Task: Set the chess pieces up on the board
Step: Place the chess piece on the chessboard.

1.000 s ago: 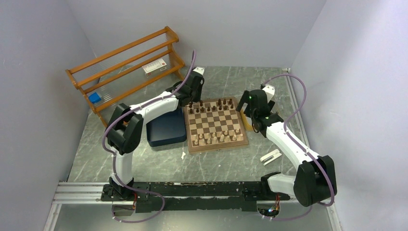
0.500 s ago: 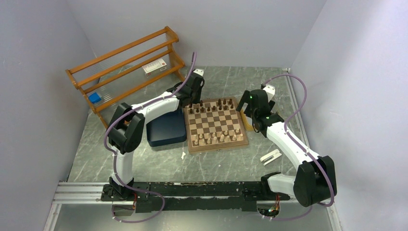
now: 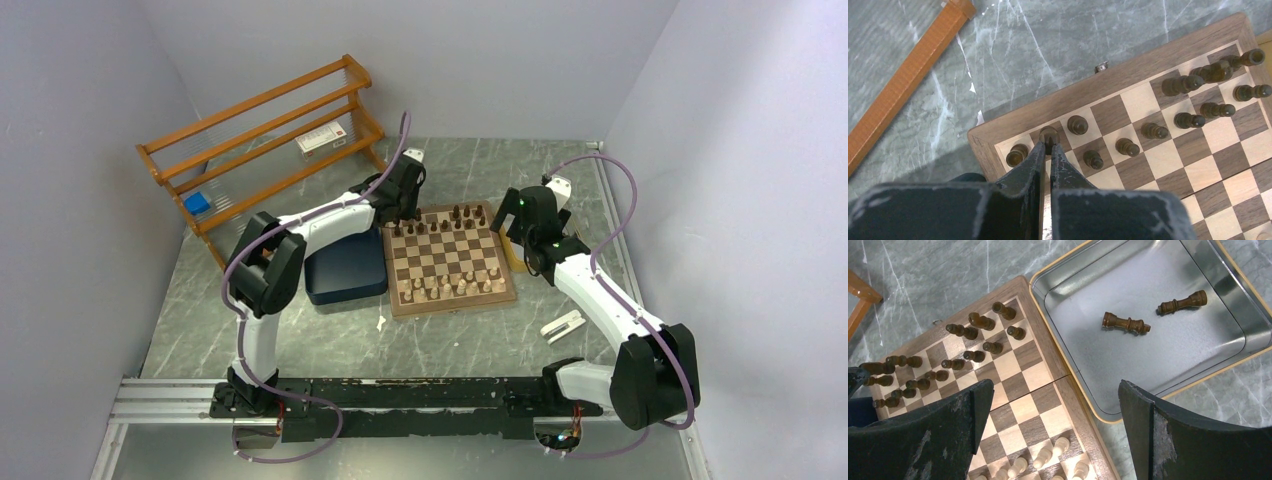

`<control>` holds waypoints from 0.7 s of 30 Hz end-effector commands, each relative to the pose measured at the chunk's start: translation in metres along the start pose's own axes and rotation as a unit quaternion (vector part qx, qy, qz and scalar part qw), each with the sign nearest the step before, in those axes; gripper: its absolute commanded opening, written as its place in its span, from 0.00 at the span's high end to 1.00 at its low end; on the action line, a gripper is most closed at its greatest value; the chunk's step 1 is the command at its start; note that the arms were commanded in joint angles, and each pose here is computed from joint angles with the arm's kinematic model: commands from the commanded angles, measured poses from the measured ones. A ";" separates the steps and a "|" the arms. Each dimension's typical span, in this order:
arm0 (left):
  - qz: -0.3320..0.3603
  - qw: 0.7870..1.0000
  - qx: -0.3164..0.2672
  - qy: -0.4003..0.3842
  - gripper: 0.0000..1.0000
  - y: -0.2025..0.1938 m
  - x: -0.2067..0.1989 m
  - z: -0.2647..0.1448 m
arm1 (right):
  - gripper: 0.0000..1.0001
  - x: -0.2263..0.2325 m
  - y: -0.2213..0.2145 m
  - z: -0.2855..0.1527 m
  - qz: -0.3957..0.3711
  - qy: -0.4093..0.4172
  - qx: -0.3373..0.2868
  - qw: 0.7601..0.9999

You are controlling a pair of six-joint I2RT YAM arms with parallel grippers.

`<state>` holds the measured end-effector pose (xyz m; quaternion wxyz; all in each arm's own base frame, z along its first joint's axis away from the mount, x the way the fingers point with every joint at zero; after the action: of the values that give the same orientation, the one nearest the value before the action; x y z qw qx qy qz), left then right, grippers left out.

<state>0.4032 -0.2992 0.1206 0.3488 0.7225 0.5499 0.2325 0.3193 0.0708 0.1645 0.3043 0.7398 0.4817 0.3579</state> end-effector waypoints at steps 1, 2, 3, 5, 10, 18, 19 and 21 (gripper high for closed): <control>0.003 1.000 0.019 -0.001 0.95 -0.012 -0.002 0.002 | 0.00 -0.001 0.006 0.000 0.009 0.000 -0.013 1.000; 0.004 1.000 0.018 0.000 0.95 -0.012 -0.001 0.002 | 0.00 -0.001 0.006 0.000 0.009 0.002 -0.013 1.000; 0.003 1.000 0.018 -0.001 0.95 -0.013 -0.001 0.003 | 0.00 -0.001 0.006 0.001 0.010 0.001 -0.012 1.000; 0.004 1.000 0.019 -0.001 0.95 -0.014 -0.001 0.003 | 0.00 -0.001 0.006 0.000 0.010 0.002 -0.014 1.000; 0.004 1.000 0.027 -0.005 0.95 -0.019 -0.002 0.006 | 0.00 -0.001 0.005 0.001 0.011 0.001 -0.012 1.000; 0.003 0.999 0.035 -0.004 0.95 -0.025 -0.003 0.012 | 0.00 -0.002 0.006 0.001 0.009 -0.001 -0.014 1.000; 0.003 0.999 0.037 -0.003 0.95 -0.026 -0.003 0.012 | 0.00 -0.002 0.006 0.001 0.008 -0.001 -0.014 1.000; 0.002 0.999 0.037 -0.003 0.95 -0.028 -0.003 0.013 | 0.00 -0.002 0.006 0.001 0.006 -0.002 -0.014 1.000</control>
<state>0.3988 -0.2973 0.1039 0.3295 0.7319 0.5533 0.2230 0.3202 0.0704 0.1651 0.3039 0.7396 0.4806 0.3602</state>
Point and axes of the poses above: each gripper's point midway between its finger pads, its own z axis out along the fingers, its own x axis along the line the jaws close on, y = z × x, the point moved 4 cm from there along -z, back along the fingers, and after that the axes turned 1 degree about z, right-handed, at the moved point
